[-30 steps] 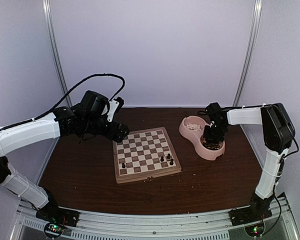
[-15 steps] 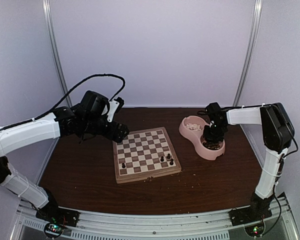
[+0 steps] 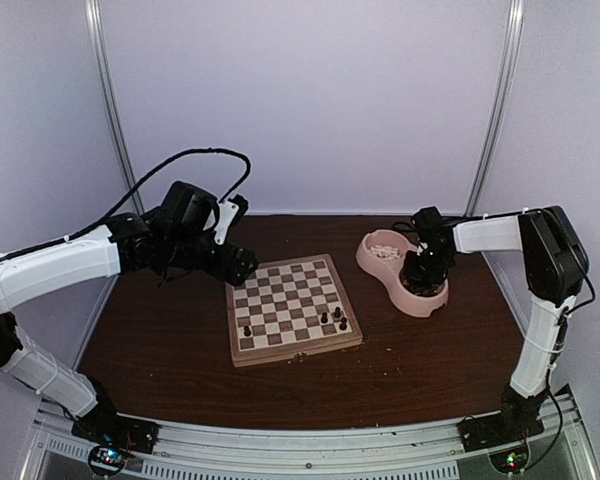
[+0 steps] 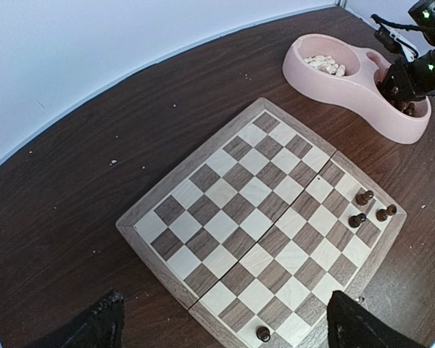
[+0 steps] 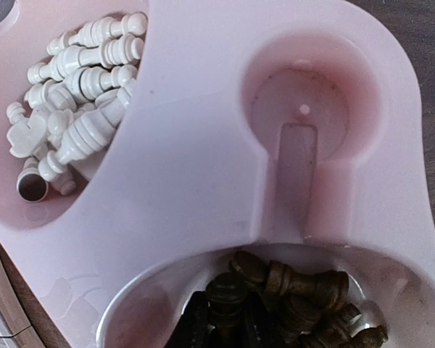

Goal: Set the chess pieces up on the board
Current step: Pick up the chess pile from the storage box.

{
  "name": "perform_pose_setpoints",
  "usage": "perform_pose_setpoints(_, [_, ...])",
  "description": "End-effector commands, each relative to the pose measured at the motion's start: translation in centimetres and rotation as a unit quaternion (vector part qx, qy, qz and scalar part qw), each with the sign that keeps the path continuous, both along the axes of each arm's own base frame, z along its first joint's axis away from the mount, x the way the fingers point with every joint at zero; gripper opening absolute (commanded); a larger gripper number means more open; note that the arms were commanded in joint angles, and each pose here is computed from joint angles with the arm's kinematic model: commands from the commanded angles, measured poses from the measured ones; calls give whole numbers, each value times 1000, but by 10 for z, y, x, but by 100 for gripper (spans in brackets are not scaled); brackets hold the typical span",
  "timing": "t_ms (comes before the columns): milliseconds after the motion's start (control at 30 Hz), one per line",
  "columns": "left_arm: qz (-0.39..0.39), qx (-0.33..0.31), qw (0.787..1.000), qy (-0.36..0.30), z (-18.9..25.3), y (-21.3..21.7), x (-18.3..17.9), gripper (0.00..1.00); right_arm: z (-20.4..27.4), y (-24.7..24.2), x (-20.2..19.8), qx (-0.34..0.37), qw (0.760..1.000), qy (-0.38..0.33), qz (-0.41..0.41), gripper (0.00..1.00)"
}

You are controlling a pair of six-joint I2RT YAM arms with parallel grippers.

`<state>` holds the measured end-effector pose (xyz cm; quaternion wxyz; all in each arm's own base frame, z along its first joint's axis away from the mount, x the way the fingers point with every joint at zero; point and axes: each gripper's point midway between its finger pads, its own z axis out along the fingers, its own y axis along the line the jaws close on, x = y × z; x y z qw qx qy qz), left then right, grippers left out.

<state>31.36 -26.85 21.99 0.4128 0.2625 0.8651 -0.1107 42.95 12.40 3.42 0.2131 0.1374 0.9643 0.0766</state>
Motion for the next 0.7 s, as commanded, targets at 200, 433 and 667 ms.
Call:
perform_pose_setpoints(200, [5,-24,1000,-4,11,-6,7,97,53,-8,-7,1,995,-101,24,12])
perform_pose_setpoints(433, [18,-33,999,5,5,0,2,97,69,-7,-9,2,990,-136,43,12])
perform_pose_setpoints(667, [13,-42,999,9,4,-3,0,97,89,-6,-6,1,982,-180,58,12])
